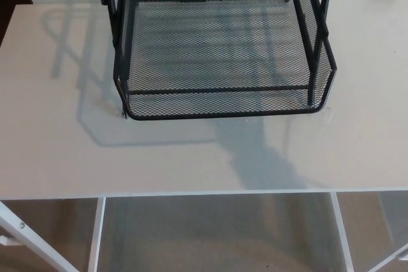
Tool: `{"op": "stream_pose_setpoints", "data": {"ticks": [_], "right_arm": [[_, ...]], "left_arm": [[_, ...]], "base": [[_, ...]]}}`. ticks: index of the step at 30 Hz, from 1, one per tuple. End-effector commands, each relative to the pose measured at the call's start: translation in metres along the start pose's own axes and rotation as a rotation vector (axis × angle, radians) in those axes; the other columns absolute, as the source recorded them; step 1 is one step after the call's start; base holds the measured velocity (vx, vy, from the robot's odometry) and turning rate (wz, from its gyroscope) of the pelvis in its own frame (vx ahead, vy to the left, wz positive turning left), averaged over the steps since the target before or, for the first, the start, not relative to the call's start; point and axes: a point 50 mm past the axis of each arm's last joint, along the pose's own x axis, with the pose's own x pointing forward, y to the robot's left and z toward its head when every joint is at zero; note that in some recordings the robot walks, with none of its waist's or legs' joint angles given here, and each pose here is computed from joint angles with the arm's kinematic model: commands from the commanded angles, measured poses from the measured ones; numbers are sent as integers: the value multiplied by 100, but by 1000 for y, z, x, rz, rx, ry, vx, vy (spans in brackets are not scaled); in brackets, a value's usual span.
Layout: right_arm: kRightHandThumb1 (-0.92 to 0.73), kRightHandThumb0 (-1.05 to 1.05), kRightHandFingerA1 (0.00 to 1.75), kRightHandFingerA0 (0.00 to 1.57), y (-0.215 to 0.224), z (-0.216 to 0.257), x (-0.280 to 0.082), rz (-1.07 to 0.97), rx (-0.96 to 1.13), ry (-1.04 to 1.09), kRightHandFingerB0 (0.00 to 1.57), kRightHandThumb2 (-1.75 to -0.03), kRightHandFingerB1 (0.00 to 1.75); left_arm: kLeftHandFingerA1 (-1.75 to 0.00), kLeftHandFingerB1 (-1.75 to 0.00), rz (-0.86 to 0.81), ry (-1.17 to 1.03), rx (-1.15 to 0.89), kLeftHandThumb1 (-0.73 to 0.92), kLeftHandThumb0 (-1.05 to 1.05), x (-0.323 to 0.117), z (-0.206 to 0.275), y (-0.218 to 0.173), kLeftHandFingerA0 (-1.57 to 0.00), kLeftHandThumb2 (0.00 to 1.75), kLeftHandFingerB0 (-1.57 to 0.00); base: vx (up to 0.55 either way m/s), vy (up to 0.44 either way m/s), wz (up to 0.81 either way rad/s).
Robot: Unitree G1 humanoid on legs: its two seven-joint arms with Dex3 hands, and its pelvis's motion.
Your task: The robot walks towards a desk on which a file tray is kept in the middle and a cube is kept to its right. The robot lifts the cube using its right hand and places it on the file tray.
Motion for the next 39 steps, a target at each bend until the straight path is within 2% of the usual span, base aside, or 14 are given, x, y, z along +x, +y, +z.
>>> {"op": "stream_pose_setpoints", "data": {"ticks": [1, 2, 4, 9, 10, 19, 24, 25, 26, 27, 34, 35, 36, 39], "right_arm": [[-68, -22, 126, 96, 55, -7, -4, 379, 36, 39, 88, -61, 54], [-69, -22, 122, 97, 62, -7, -6, 410, 36, 37, 86, -60, 53], [-66, -21, 109, 105, 72, -8, -9, 440, 46, 39, 88, -60, 53], [-67, -19, 118, 103, 111, -15, -25, 555, 82, 64, 88, -62, 59], [-68, -18, 122, 102, 121, -14, -28, 592, 60, 63, 87, -60, 58], [-73, -21, 115, 102, 147, -7, -42, 672, 113, 42, 76, -66, 62], [-67, -22, 78, 72, 144, -1, -42, 638, 105, -13, 52, -59, 45], [-67, -33, 51, 24, 143, 0, -42, 644, 82, -15, 27, -60, 35], [-67, -33, 51, 24, 142, 1, -41, 661, 66, -4, 27, -60, 35], [-53, -53, 0, 0, 139, 2, -40, 669, 42, -5, 6, -73, 20], [-50, -91, 18, 0, 125, 5, -35, 632, -81, -29, 0, -77, 3], [-55, -95, 17, 0, 122, 5, -34, 639, -100, -23, 0, -81, 0], [-55, -93, 21, 0, 120, 6, -33, 618, -135, -26, 0, -87, 5], [-57, -93, 20, 0, 115, 7, -30, 630, -162, 5, 0, -90, 2]], "left_arm": [[-55, -43, 11, -14, 36, 92, -75, -1, 0, 2, -51, 68, -29], [-63, -53, 8, -16, 36, 74, -74, -1, 1, 3, -45, 107, -26], [-54, -42, 7, -11, 23, 92, -75, -1, 1, 3, -48, 67, -29], [-55, -42, -4, -23, 18, 92, -73, 1, 9, 1, -48, 69, -28], [-63, -53, 4, -20, 42, 75, -74, 2, 8, 0, -45, 107, -26], [-54, -42, -16, -9, 20, 92, -74, 2, 5, -3, -48, 68, -28], [-54, -42, -21, -19, 45, 92, -73, 2, 7, -3, -47, 69, -28], [-55, -43, -23, -22, 52, 92, -72, 1, 6, -2, -47, 70, -28], [-55, -43, -25, -25, 60, 92, -72, 1, 5, -2, -47, 70, -28], [-54, -42, -25, -25, 57, 92, -72, 1, 5, -2, -48, 70, -28], [-54, -43, -24, -11, 42, 92, -75, 1, 4, -2, -48, 68, -28], [-63, -54, -23, -15, 57, 75, -74, 0, 4, -2, -45, 107, -25], [-55, -43, -22, -21, 82, 92, -73, -1, 5, -2, -50, 71, -29], [-56, -43, -23, -19, 75, 92, -74, 0, 5, -2, -50, 70, -29]], "base": [[0, 0, 0], [0, 0, 0], [0, 0, 0], [0, 0, 0], [0, 0, 0], [0, 0, 0], [0, 0, 0], [0, 0, 0], [0, 0, 0], [0, 0, 0], [0, 0, 0], [0, 0, 0], [0, 0, 0], [0, 0, 0]]}}
